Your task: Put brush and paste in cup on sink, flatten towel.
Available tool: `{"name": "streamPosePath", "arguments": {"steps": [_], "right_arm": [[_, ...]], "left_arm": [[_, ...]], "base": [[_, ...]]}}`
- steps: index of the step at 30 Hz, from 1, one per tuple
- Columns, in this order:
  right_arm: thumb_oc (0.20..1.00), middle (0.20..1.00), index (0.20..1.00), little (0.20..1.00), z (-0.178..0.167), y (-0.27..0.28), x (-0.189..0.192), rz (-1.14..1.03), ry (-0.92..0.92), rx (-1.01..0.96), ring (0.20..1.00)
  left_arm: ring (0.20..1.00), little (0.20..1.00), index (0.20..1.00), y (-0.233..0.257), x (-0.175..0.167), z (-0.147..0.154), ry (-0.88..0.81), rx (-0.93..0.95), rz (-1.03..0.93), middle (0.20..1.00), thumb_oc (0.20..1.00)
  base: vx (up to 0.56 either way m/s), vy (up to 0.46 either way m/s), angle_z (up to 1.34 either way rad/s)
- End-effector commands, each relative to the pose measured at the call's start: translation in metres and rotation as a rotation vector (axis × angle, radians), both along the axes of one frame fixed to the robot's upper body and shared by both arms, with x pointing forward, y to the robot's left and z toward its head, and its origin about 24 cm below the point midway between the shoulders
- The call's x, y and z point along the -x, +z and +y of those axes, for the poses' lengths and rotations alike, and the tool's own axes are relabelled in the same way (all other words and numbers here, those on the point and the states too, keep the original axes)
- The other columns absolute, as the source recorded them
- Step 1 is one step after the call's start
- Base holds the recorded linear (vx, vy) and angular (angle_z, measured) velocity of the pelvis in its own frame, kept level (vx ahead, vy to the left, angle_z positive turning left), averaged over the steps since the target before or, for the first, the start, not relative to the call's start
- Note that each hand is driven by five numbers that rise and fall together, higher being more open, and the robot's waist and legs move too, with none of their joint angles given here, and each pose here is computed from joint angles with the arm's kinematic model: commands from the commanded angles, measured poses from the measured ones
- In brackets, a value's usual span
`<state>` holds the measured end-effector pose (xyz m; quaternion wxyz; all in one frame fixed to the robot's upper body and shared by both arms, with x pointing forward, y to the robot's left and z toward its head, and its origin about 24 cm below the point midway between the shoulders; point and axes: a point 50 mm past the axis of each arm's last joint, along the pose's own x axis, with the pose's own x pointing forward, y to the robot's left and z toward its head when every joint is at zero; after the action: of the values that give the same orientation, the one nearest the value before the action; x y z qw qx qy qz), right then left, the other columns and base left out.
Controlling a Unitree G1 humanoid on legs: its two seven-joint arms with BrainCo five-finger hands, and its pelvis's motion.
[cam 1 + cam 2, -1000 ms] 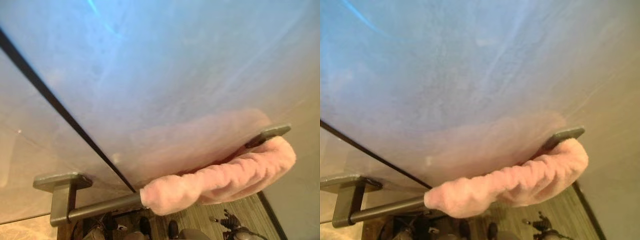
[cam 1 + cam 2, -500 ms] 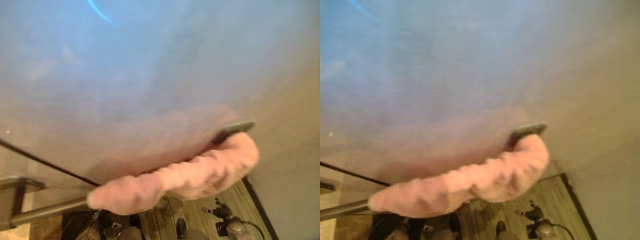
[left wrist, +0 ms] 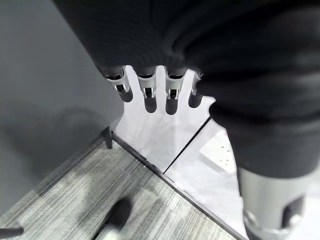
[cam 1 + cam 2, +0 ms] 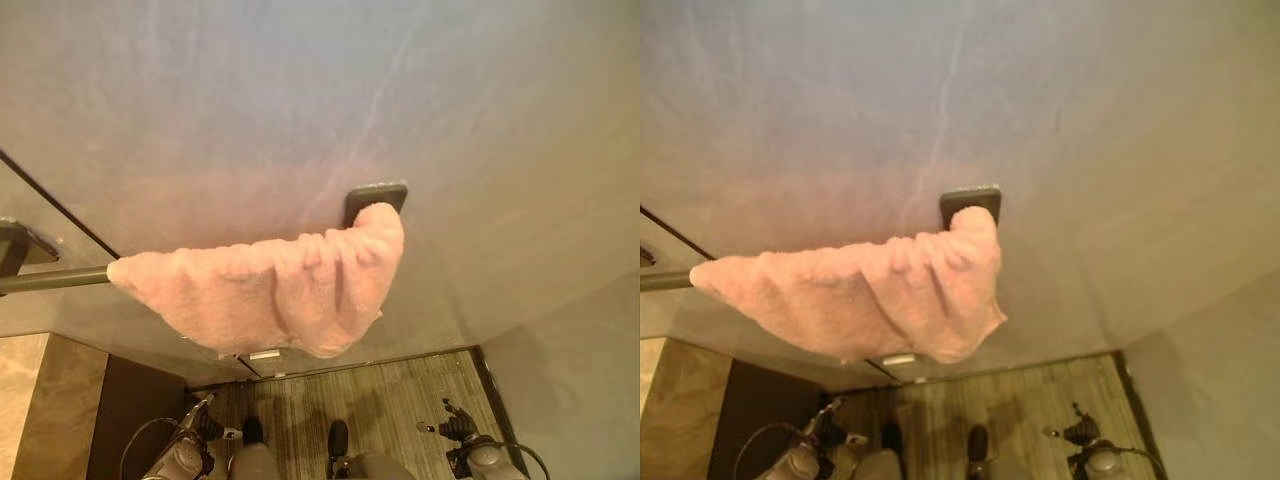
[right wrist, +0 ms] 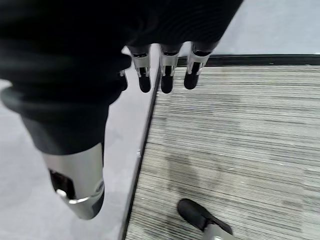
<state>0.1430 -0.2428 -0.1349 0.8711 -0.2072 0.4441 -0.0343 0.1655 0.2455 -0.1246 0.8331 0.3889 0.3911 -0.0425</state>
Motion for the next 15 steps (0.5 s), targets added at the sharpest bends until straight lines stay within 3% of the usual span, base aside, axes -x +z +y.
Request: {"name": "streamPosePath", "arguments": {"steps": [1,15], "right_arm": [[1.0,1.0,1.0,1.0,-0.002,0.002,-0.003,-0.025,-0.03,-0.003,1.0],[1.0,1.0,1.0,1.0,0.018,-0.009,0.006,0.038,-0.025,-0.061,1.0]], "left_arm": [[1.0,1.0,1.0,0.002,-0.007,-0.011,-0.026,0.022,-0.042,1.0,1.0],[1.0,1.0,1.0,-0.006,0.01,-0.001,0.029,0.004,0.023,1.0,1.0]], "base": [[0.0,0.102,0.19],[-0.01,0.117,-0.12]]}}
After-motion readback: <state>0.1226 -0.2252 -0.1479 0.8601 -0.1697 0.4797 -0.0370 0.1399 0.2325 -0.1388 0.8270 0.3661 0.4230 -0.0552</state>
